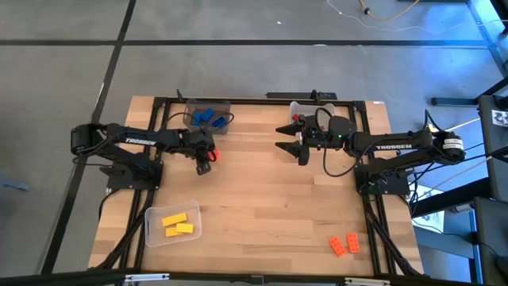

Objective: Sort & place blocks by color
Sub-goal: Move the top orange three stud game piece into the bottom right

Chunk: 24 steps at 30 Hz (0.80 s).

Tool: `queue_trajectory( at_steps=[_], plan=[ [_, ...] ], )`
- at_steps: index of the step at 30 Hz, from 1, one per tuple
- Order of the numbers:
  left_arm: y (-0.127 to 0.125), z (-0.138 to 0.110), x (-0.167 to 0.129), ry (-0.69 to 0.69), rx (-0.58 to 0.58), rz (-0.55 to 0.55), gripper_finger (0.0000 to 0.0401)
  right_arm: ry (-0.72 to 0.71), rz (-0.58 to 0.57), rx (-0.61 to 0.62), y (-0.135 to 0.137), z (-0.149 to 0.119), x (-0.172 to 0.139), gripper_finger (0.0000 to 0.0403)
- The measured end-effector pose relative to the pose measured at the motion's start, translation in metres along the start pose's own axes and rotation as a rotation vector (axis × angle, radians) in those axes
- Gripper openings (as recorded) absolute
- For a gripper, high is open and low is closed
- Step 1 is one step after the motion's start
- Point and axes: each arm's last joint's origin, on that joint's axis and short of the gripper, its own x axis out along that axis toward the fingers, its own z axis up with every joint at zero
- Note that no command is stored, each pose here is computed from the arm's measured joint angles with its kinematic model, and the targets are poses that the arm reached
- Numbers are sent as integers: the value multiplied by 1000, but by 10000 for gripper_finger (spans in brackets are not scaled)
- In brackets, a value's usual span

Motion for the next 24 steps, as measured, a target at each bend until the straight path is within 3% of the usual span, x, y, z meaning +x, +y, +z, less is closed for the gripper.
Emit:
queue_trajectory(
  at_steps=[5,7,15,20,24],
  plan=[
    [0,7,-9,-6,-18,-19,116,4,10,102,1,0,0,310],
    [-2,23,-22,-91,-6,-50,116,15,24,120,4,-2,1,310],
    [-24,96,-86,-338,120,-115,116,257,41,-143,27,11,23,310],
    [-48,133,-115,-391,214,-113,116,350,40,-234,29,17,50,310],
    [-62,143,-119,-359,276,-89,116,394,15,-278,27,15,65,310]
  ],
)
